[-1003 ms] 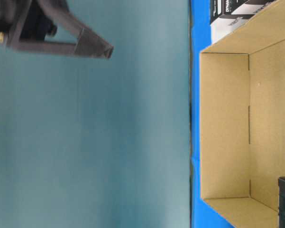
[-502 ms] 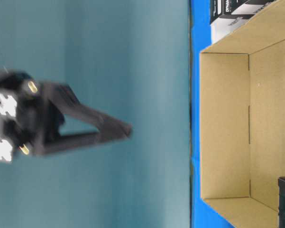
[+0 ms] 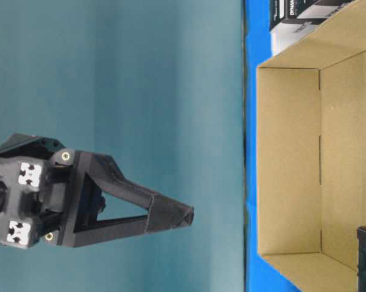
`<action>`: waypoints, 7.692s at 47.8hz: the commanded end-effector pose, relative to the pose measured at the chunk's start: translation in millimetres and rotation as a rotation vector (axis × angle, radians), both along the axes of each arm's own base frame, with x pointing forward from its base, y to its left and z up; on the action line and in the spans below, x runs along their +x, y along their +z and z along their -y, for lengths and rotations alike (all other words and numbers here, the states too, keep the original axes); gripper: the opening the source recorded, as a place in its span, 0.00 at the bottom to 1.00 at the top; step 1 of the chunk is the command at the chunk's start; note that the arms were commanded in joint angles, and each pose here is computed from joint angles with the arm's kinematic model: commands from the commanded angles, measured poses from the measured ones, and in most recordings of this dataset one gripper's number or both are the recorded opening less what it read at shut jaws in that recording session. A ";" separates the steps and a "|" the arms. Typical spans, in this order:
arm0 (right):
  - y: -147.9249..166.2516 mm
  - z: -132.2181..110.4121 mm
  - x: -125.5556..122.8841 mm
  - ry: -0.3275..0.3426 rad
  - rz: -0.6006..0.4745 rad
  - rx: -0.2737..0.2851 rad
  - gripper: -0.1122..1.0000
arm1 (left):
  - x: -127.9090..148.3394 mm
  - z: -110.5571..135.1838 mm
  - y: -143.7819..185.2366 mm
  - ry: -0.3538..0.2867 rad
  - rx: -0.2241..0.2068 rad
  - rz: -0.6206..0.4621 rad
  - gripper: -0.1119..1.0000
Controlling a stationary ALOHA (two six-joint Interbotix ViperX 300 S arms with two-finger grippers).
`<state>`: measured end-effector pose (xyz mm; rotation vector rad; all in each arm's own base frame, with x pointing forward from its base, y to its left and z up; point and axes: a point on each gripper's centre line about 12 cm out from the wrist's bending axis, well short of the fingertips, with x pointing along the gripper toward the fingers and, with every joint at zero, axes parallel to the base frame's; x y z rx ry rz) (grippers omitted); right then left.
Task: Pick the box from inside the cardboard box.
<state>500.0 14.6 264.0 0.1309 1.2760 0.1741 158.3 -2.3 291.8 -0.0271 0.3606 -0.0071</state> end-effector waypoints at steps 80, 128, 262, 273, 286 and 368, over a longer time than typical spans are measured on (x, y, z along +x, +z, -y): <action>-123.3 -15.0 38.5 -0.093 0.007 0.205 1.00 | 2.2 2.2 10.3 0.004 -0.047 0.022 0.05; -135.3 20.3 32.6 -0.150 -0.012 0.175 1.00 | 2.5 2.2 10.0 0.004 -0.048 0.021 0.05; -31.0 38.1 29.5 0.001 0.001 -0.063 1.00 | 1.2 6.1 10.8 -0.001 -0.102 0.023 0.05; -70.9 38.2 30.9 -0.015 -0.015 -0.063 1.00 | 1.5 6.1 10.6 -0.002 -0.100 0.021 0.05; -92.6 38.1 35.3 -0.021 -0.016 -0.065 1.00 | 1.7 6.1 9.7 -0.001 -0.100 0.018 0.05; -88.2 28.7 39.8 -0.023 -0.002 -0.048 0.65 | 2.4 6.4 9.7 -0.003 -0.102 0.020 0.05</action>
